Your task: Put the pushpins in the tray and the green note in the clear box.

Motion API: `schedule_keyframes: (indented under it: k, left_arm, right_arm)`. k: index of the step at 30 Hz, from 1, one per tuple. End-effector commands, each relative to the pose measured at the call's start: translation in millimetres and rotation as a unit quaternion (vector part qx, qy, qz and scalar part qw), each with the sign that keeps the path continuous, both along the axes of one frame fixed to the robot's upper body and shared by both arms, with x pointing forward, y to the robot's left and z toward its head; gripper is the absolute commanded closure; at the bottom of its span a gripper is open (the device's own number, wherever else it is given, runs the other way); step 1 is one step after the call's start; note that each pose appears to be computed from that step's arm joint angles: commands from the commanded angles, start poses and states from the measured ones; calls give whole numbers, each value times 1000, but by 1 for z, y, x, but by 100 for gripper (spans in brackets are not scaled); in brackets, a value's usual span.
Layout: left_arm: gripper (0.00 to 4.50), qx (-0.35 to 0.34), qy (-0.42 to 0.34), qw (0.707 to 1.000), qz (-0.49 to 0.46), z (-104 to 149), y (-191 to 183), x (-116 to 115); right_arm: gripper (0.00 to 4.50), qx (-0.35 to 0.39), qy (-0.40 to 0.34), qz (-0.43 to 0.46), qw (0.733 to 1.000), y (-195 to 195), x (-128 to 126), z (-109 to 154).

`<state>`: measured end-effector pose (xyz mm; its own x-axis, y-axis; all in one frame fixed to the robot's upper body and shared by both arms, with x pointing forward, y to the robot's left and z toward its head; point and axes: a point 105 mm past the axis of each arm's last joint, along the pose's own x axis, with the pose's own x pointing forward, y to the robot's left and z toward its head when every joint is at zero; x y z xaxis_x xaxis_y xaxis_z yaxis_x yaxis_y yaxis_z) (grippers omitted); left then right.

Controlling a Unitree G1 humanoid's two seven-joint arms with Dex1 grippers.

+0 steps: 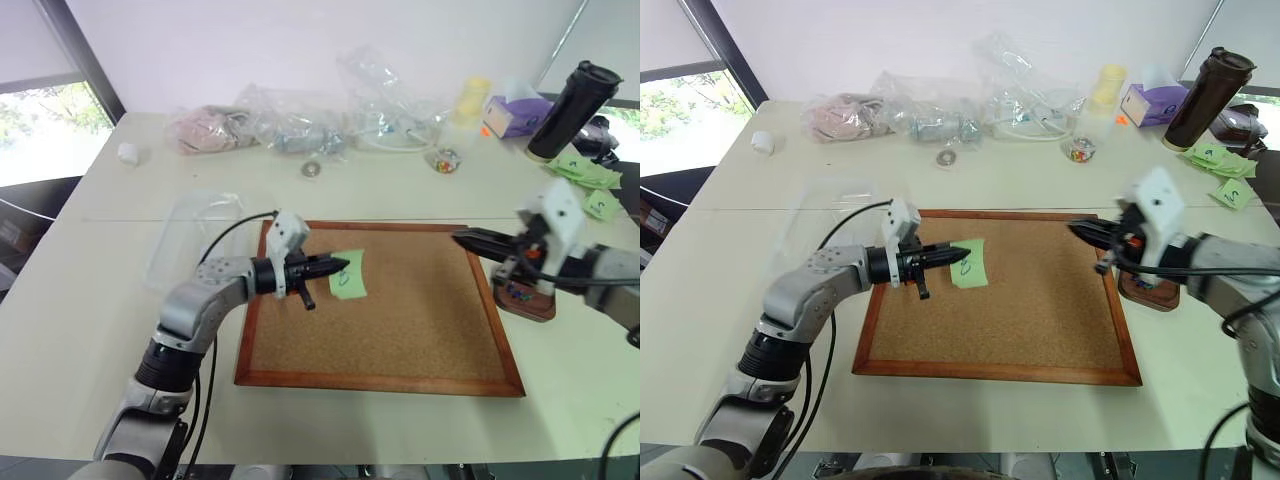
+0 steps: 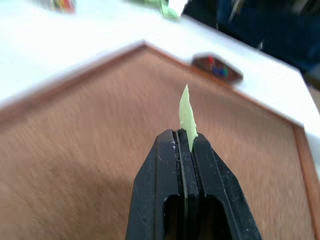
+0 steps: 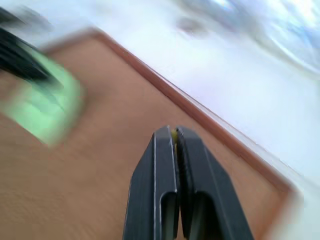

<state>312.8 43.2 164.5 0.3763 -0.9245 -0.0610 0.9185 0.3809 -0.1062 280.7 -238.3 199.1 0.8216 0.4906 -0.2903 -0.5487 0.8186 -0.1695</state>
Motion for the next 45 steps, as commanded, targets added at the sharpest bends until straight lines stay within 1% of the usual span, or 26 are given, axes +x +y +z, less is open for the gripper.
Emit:
schedule_keyframes:
  k: [1,2,4,5,7,11,16,19,22,24,25,26,28,29,33,36,38,42,45]
  left_arm:
    - [443,-27,-45,999,5,36,4,-6]
    - [443,-25,-50,998,8,39,6,-7]
    - [443,-13,-67,997,32,47,18,-5]
    - [443,-8,-72,996,49,49,25,-2]
    - [443,-5,-71,995,73,50,35,2]
    - [443,-3,-64,996,68,44,34,-4]
    - [443,5,-38,999,-16,30,11,-31]
    - [443,17,-30,998,-49,22,5,-41]
    - [450,23,-30,998,-51,18,4,-41]
    - [450,24,-30,998,-50,17,4,-40]
    - [450,24,-30,998,-49,16,5,-40]
    - [450,23,-30,998,-49,16,4,-39]
    - [450,21,-30,998,-47,17,4,-38]
    - [450,21,-29,998,-47,17,4,-38]
    - [450,21,-30,998,-46,16,4,-37]
    - [450,20,-29,998,-45,17,6,-37]
    - [450,17,-30,999,-41,20,9,-36]
    - [450,12,-44,999,-12,33,20,-30]
    - [450,15,-69,997,38,50,37,-22]
  right_arm:
    - [450,28,-14,-67,997,-32,1,2]
    - [450,30,-5,-84,996,-41,1,-4]
    - [450,11,27,-125,992,-64,-1,-34]
    - [450,16,43,-138,989,-72,-2,-47]
    - [450,24,57,-153,986,-80,-2,-63]
    - [450,35,63,-171,983,-92,3,-77]
    - [450,41,71,-180,980,-102,5,-84]
    - [450,41,75,-182,980,-104,5,-87]
    - [354,44,75,-181,980,-105,6,-87]
    - [256,45,75,-179,980,-104,6,-85]
    - [193,45,74,-179,980,-104,6,-84]
    - [150,45,70,-178,981,-104,6,-81]
    - [45,52,58,-173,982,-102,6,-71]
    - [5,55,53,-172,982,-101,6,-66]
    - [5,62,38,-168,983,-101,7,-53]
    - [5,63,29,-150,986,-95,6,-40]
    - [5,74,23,-107,991,-79,3,-25]
    - [5,76,18,4,997,-27,-2,1]
    - [5,49,13,93,994,14,-4,12]
